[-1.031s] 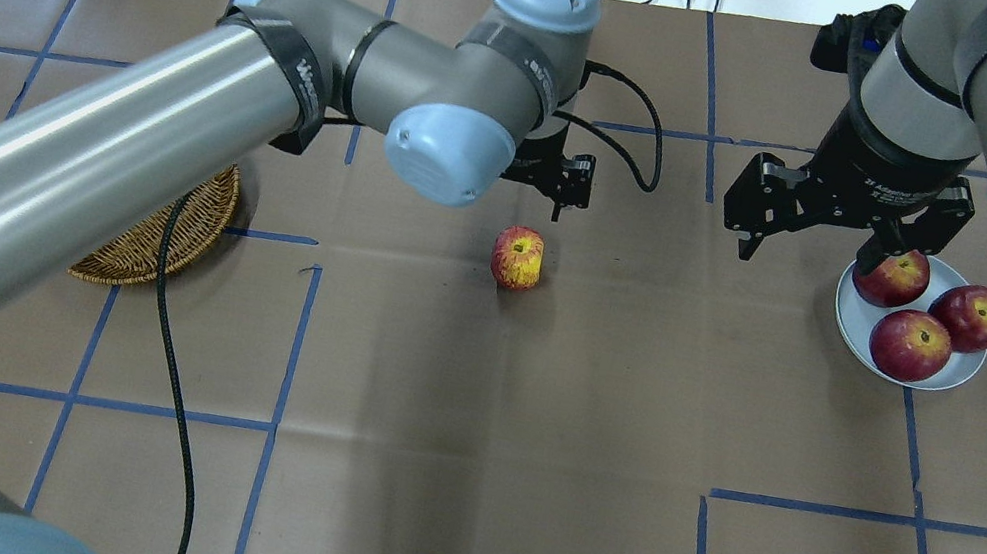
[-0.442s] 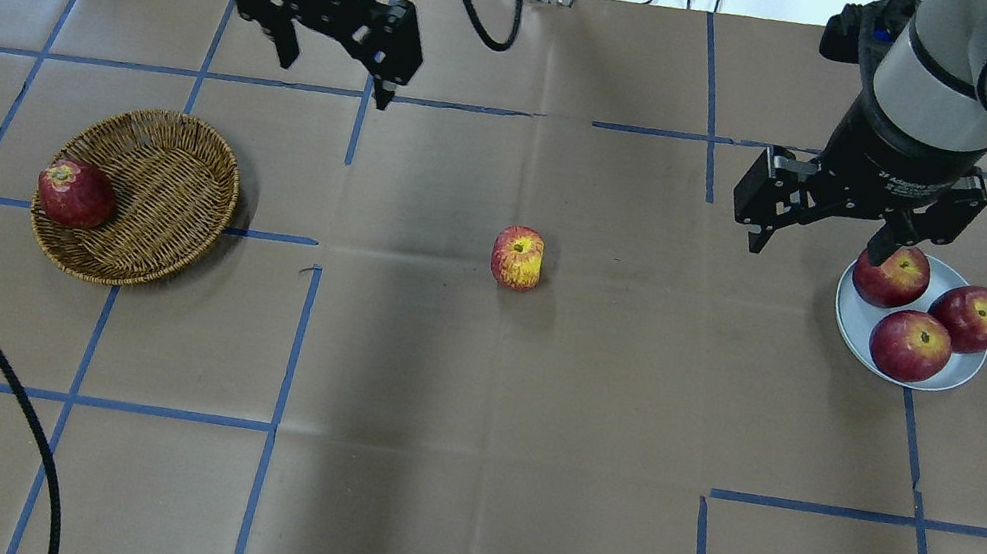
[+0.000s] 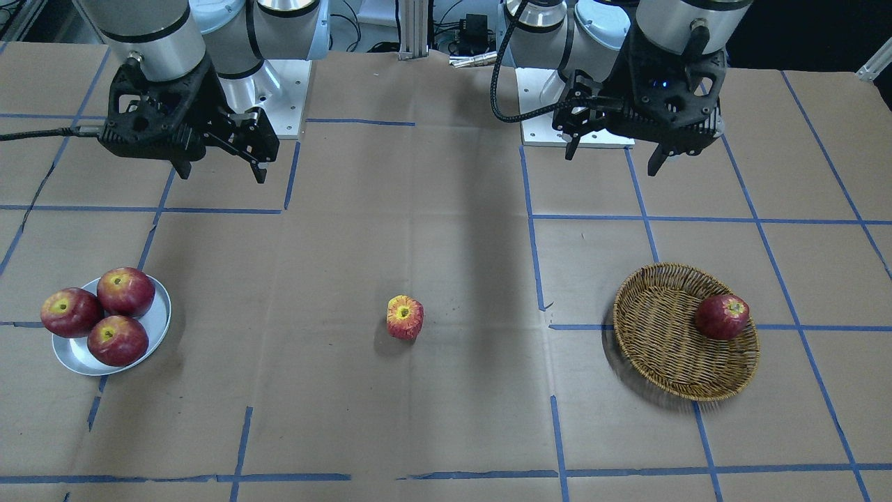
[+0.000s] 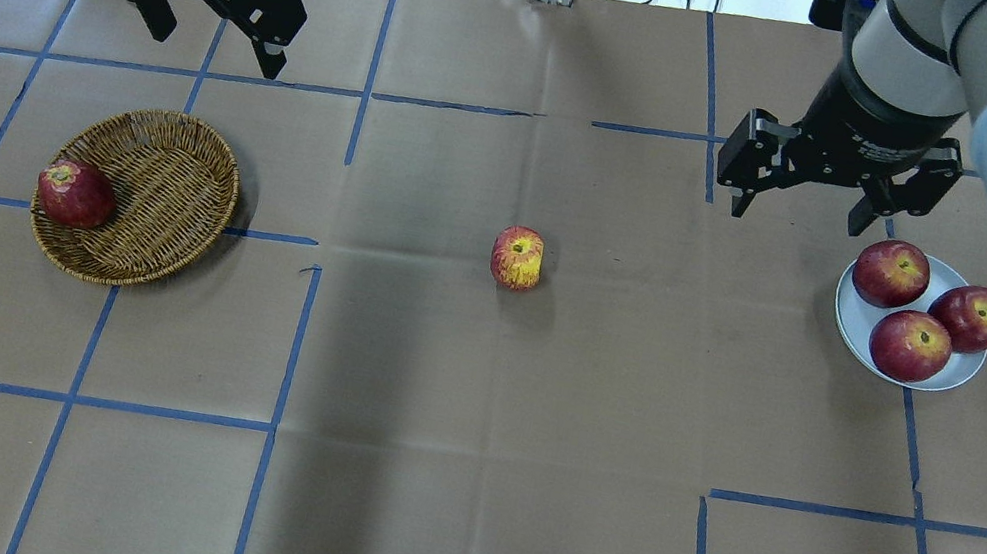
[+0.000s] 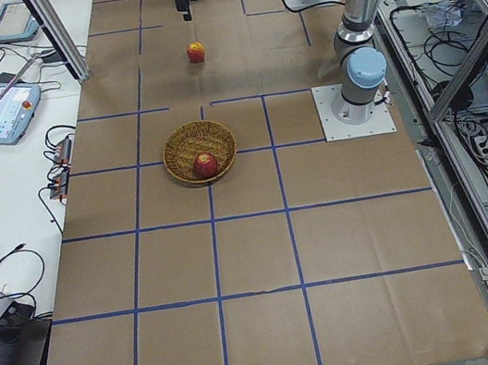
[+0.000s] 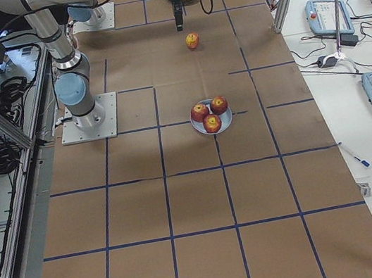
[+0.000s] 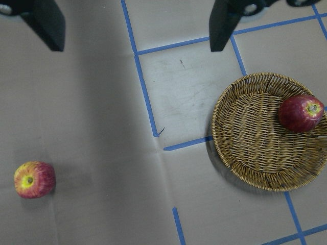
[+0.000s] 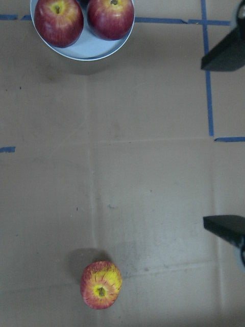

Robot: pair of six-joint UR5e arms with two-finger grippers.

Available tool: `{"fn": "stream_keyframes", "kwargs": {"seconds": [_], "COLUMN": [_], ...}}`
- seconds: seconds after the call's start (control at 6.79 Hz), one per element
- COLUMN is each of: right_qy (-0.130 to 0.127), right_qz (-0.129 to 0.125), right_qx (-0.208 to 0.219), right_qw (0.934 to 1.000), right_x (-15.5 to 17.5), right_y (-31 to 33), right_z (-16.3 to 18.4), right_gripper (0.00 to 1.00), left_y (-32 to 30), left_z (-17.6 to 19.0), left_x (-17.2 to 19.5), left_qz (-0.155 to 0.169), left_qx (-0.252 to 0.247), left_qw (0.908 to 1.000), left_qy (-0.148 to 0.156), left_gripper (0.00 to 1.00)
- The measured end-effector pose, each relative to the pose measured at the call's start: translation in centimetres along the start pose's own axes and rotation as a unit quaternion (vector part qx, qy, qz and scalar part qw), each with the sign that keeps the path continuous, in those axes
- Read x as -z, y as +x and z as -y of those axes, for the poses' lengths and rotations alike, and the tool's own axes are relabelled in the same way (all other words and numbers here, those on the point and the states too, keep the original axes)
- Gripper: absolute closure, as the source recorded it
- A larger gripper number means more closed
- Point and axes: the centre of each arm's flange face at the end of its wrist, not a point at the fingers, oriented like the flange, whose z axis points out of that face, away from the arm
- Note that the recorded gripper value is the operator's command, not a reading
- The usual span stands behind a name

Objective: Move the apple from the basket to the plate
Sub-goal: 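Reach the right gripper down to the apple and grasp it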

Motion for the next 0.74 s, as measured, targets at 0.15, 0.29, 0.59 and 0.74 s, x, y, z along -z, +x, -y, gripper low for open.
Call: {"fn": "stream_keyframes", "kwargs": {"seconds": [0.15, 0.29, 0.59, 0.74], "right_qy": [0.003, 0.006, 0.018, 0.023], "right_qz": [0.001, 0.003, 0.009, 0.011], "right_qx": [0.001, -0.005, -0.029, -0.035], "right_qw": [1.0, 1.0, 0.9994, 0.9991], "right_x": [-1.4, -3.4, -8.8, -11.6], "right_y": [-4.0, -8.1, -14.9, -17.4], "right_z": [1.1, 2.0, 3.3, 3.7], "right_gripper": [0.0, 0.0, 0.0, 0.0], "left_y": [0.4, 0.9, 1.2, 1.0], "left_z": [-1.1, -2.3, -4.0, -4.2], "left_x": [-1.2, -2.4, -2.9, -3.0], "left_qz": [-0.016, -0.03, -0.026, -0.013], "left_qx": [0.0, -0.001, -0.006, -0.007], "left_qw": [0.9998, 0.9994, 0.9995, 0.9997], "left_qy": [-0.009, -0.017, -0.018, -0.02], "left_gripper": [0.01, 0.01, 0.01, 0.01]}}
